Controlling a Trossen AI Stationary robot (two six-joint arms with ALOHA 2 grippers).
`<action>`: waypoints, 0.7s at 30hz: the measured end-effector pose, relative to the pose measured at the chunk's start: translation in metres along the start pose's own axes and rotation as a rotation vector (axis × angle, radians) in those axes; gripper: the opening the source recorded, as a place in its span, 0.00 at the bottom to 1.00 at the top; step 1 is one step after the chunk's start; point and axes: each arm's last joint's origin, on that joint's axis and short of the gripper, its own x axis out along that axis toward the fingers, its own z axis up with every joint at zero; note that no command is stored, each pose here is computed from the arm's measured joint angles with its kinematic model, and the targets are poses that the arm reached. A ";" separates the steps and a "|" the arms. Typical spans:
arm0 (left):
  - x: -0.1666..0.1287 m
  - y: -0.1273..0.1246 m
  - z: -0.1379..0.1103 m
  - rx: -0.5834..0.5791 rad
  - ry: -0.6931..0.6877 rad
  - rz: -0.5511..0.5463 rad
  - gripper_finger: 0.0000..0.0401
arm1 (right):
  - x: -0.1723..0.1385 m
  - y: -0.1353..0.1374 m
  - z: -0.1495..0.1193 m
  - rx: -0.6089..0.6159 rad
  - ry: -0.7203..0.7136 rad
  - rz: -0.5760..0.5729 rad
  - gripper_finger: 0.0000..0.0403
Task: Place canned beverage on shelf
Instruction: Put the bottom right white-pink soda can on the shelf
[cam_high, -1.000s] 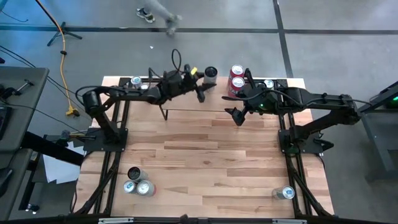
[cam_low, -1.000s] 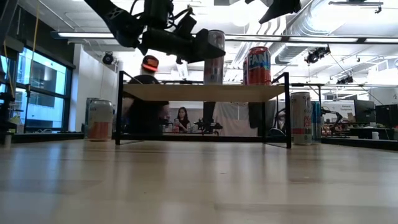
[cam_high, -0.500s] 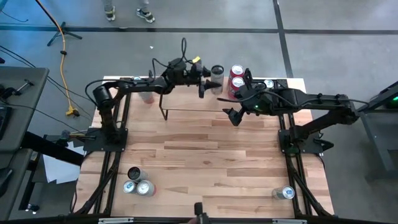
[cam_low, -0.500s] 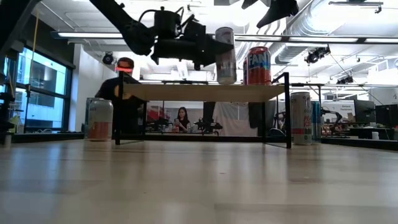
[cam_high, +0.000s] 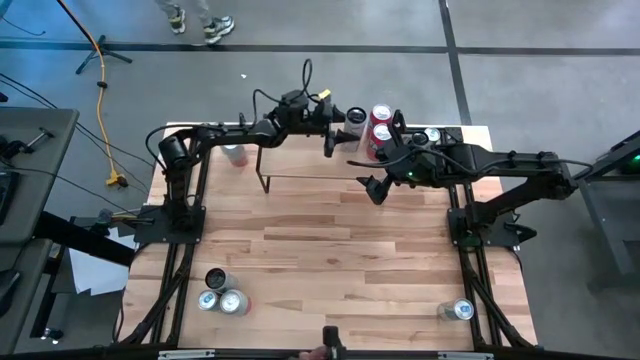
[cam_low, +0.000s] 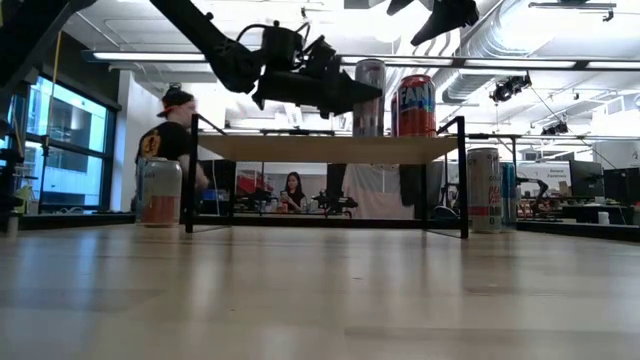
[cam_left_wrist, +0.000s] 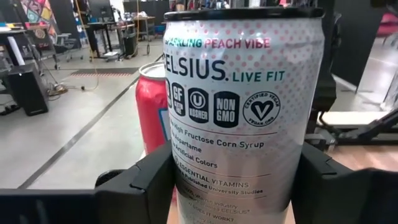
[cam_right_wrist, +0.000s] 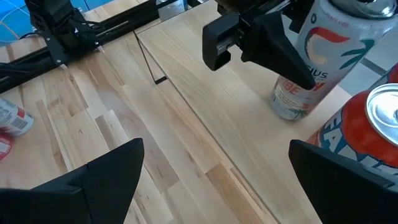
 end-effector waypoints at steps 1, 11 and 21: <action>0.000 0.000 0.000 0.007 0.002 0.001 0.51 | 0.000 0.000 0.000 0.000 0.000 0.000 0.96; 0.000 -0.001 0.000 0.008 0.000 -0.003 0.63 | 0.000 0.000 0.000 0.000 -0.001 -0.001 0.96; 0.000 -0.001 0.000 -0.047 0.004 -0.004 0.64 | 0.000 0.000 0.000 0.000 -0.001 -0.001 0.96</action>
